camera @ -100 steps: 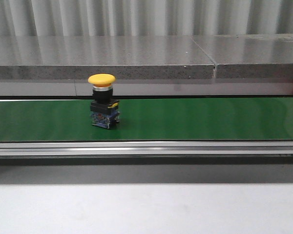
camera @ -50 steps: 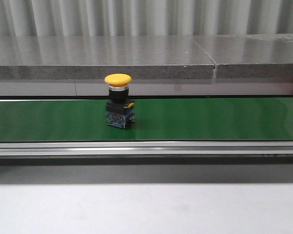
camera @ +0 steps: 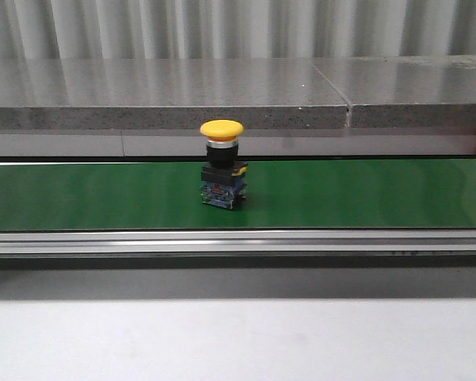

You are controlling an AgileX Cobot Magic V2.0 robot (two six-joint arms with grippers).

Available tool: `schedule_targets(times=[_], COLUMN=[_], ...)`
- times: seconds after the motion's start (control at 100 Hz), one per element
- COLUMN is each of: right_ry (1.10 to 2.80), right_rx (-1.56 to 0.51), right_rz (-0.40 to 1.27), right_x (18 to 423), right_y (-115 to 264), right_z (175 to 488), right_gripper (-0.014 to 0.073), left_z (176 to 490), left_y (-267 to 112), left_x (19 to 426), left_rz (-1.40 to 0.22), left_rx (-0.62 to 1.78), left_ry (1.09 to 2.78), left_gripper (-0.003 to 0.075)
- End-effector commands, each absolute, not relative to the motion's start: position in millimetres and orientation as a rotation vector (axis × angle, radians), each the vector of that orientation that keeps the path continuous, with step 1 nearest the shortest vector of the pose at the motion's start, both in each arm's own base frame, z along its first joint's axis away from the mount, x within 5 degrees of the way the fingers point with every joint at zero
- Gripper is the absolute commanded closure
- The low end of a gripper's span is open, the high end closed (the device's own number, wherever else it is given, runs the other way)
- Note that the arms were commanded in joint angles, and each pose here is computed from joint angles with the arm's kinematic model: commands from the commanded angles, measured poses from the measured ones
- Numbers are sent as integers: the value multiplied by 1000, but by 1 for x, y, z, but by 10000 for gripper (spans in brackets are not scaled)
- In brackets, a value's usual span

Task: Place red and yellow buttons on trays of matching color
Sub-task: 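Lower the red button into the red tray and open the right gripper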

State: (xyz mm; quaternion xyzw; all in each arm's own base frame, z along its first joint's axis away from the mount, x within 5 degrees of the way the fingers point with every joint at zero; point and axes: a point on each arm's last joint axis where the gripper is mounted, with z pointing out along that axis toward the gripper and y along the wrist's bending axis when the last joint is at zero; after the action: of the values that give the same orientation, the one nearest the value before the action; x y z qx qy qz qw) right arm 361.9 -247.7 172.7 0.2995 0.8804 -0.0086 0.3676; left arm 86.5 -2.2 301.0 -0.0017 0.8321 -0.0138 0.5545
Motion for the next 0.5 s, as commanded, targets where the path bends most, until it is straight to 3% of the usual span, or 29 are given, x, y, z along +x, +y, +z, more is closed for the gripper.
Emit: schedule_targets(times=[0.0,0.1,0.24,0.35,0.49], right_ry=[2205,2212,2200,2162,2089], right_rx=[750,747,742,733,711], right_rz=[-36,-28,-34,-61,-104], right_x=[362,362,361,360,355], right_y=[-249,-248,-247,-248,-246], right_z=[198,197,203,216,243], right_gripper=[476,387,94,-65,-69], left_z=[316,316,316,316,316], left_y=[-4,-4,-4,-4,-4], left_x=[89,89,89,89,89], left_rz=[-52,-52,-52,-52,-52], left_rx=[8,8,8,8,8], left_ry=[1867,1867,1867,1867,1867], left_gripper=[741,741,741,741,741])
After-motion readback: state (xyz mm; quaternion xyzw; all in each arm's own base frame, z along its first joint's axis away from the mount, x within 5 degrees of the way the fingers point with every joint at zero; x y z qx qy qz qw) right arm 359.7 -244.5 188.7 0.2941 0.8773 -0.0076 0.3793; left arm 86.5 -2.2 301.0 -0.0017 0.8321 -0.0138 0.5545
